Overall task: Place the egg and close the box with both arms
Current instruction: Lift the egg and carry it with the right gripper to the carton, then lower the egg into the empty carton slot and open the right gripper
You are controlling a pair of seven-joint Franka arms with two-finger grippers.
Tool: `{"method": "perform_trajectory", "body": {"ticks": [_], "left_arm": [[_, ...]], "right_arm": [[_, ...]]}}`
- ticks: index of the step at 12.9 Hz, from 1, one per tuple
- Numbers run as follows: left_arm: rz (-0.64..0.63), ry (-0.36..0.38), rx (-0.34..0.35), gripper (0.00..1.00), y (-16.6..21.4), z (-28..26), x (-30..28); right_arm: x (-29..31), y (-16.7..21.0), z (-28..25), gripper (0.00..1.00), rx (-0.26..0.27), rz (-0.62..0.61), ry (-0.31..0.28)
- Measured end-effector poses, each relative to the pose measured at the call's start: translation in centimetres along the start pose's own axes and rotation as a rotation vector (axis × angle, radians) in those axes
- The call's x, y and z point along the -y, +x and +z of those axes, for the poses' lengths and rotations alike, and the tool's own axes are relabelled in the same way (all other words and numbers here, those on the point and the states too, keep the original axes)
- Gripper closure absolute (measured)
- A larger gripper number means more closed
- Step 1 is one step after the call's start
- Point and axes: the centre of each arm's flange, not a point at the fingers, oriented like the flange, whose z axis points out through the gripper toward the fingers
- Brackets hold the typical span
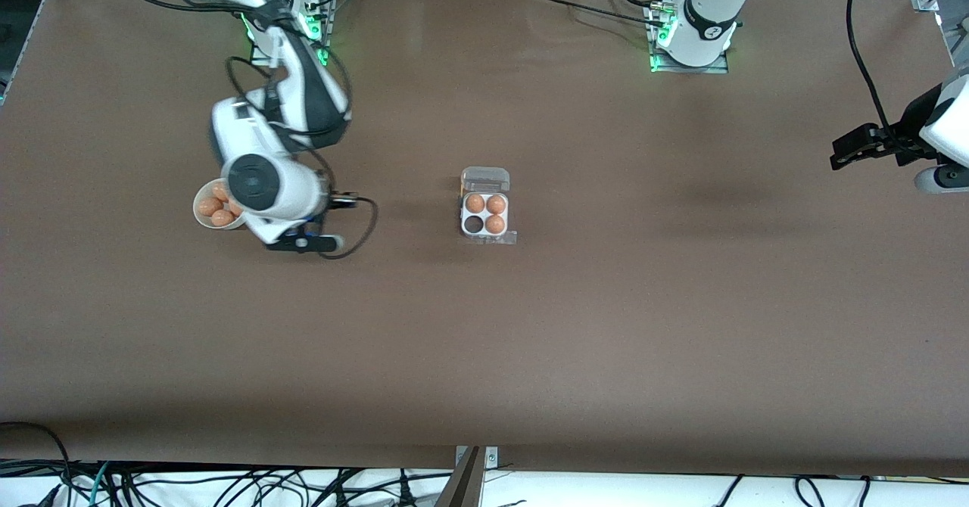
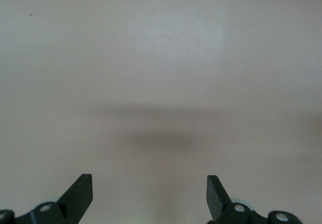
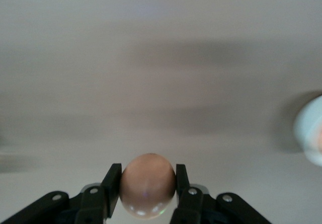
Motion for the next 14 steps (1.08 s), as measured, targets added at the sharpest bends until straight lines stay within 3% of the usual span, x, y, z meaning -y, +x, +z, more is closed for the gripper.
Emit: {"method": "perform_trajectory", "body": {"ticks": [5, 9, 14], "left_arm": [[0.0, 0.0, 0.0, 0.0, 0.0, 0.0, 0.0], [0.0, 0.0, 0.0, 0.0, 0.0, 0.0, 0.0], [0.0, 0.0, 0.0, 0.0, 0.0, 0.0, 0.0]], "right_arm": [[11.1, -1.7, 1.3, 0.52, 0.034, 0.117, 0.091], [14.9, -0.8, 2.8, 0.52, 0.077, 0.139, 0.167], [17.4, 0.5, 3.6, 0.52, 0.059, 0.153, 0.214]]}}
